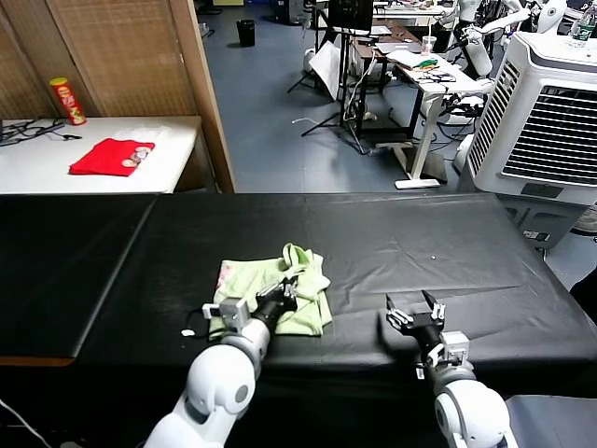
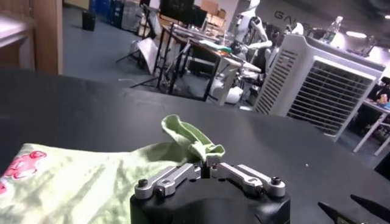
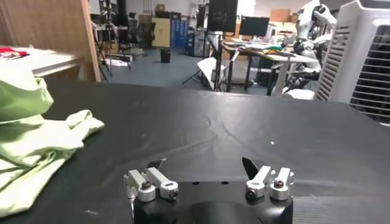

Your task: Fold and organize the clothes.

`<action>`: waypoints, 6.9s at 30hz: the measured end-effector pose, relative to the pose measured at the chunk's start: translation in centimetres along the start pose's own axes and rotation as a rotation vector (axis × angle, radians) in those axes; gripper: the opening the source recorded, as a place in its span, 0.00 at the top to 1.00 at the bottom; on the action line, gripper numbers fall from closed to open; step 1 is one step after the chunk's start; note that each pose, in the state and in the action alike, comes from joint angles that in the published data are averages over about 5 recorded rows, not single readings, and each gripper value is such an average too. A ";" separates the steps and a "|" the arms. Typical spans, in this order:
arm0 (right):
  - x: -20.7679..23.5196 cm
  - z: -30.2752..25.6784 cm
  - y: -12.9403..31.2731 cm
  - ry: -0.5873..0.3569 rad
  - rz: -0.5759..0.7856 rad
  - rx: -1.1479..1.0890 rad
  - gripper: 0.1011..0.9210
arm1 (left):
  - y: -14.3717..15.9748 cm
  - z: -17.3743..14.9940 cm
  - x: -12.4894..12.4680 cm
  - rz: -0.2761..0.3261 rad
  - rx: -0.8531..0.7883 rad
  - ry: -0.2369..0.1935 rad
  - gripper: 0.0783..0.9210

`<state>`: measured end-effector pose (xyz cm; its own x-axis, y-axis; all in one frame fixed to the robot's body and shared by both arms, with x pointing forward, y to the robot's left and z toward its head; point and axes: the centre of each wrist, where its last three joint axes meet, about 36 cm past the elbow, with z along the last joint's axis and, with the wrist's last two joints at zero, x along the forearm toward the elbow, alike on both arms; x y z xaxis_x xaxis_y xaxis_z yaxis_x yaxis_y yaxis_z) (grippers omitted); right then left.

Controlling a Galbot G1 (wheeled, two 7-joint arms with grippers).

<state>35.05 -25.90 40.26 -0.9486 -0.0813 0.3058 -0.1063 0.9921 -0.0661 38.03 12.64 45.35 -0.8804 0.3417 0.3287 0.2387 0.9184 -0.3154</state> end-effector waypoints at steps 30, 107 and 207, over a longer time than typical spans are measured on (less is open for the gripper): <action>-8.4 0.1 9.0 -0.079 -0.265 0.229 0.15 | 9.6 2.7 5.0 -0.284 -0.032 -0.127 0.15; -1.2 -1.0 5.4 -0.107 -0.076 -0.012 0.15 | 16.8 -10.7 11.1 -0.469 -0.594 -0.091 0.92; -4.1 0.0 0.2 -0.337 -0.152 0.358 0.15 | 9.4 6.2 9.0 -0.189 -0.325 -0.181 0.15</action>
<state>38.96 -25.36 38.96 -0.9515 -0.3072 0.0176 -0.2901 0.8765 -0.3841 29.79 23.07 39.80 -0.9721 0.1469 0.1826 0.1571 0.9867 0.0427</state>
